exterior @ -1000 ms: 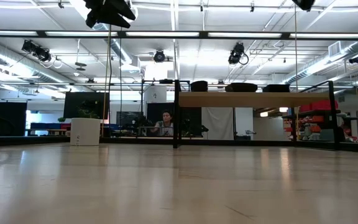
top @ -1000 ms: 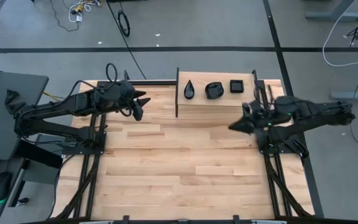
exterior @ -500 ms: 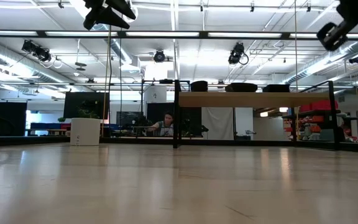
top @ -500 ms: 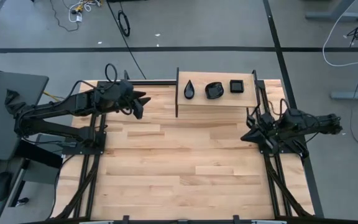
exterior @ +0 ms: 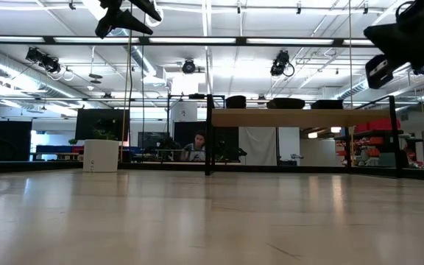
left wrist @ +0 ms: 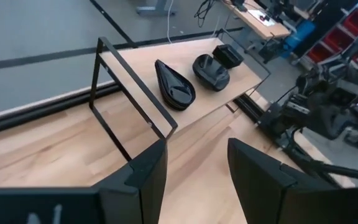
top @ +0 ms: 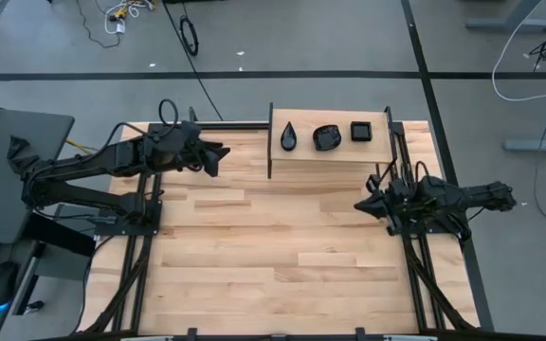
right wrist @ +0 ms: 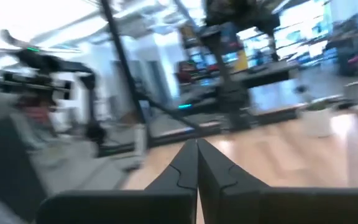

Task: Pick & Place Mini shaped plates
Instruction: Return to Home Position

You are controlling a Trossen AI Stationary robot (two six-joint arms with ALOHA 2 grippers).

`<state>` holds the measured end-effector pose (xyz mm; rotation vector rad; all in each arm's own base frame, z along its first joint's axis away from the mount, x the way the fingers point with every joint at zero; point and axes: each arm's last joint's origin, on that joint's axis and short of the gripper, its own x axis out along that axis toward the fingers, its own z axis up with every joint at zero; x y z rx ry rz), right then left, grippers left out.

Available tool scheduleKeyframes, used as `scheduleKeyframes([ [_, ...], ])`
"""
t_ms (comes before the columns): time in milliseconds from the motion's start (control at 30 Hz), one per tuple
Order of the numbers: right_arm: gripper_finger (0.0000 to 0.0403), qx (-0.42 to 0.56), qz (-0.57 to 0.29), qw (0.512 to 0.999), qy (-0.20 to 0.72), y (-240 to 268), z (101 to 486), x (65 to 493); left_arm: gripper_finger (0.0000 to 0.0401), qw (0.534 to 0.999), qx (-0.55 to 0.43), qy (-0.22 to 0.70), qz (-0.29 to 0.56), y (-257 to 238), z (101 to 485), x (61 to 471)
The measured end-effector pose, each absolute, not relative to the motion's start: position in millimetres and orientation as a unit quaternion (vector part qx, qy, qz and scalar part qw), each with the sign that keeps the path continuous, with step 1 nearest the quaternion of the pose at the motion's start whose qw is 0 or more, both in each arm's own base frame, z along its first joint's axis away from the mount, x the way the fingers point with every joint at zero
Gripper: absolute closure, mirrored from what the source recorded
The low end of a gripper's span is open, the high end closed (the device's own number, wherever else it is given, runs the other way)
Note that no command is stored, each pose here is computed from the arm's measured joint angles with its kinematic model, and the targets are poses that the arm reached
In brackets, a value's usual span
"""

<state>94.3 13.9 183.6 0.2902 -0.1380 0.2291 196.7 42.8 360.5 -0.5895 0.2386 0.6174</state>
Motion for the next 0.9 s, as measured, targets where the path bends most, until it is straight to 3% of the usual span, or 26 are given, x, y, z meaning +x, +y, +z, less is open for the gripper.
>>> scheduleKeyframes([
  [233,0.0401,0.080,0.040,0.993,-0.076,4.8,182.7,95.3,0.0227,0.896,-0.304,0.112,0.302,42.8,360.0,196.5],
  [433,0.0401,0.088,0.059,0.994,-0.009,4.3,170.3,96.7,0.0227,0.896,-0.306,0.112,0.303,42.8,360.0,196.5],
  [633,0.0396,0.087,0.036,0.996,0.000,3.0,168.9,98.5,0.0227,0.895,-0.307,0.118,0.303,42.6,358.7,196.0],
  [800,0.0382,0.089,0.037,0.995,0.001,3.1,168.8,98.7,0.0232,0.900,-0.318,0.141,0.264,40.0,357.2,196.5],
  [900,0.0377,0.090,0.037,0.995,0.001,3.1,168.8,98.7,0.0257,0.912,-0.306,0.158,0.221,37.7,357.3,197.5],
])
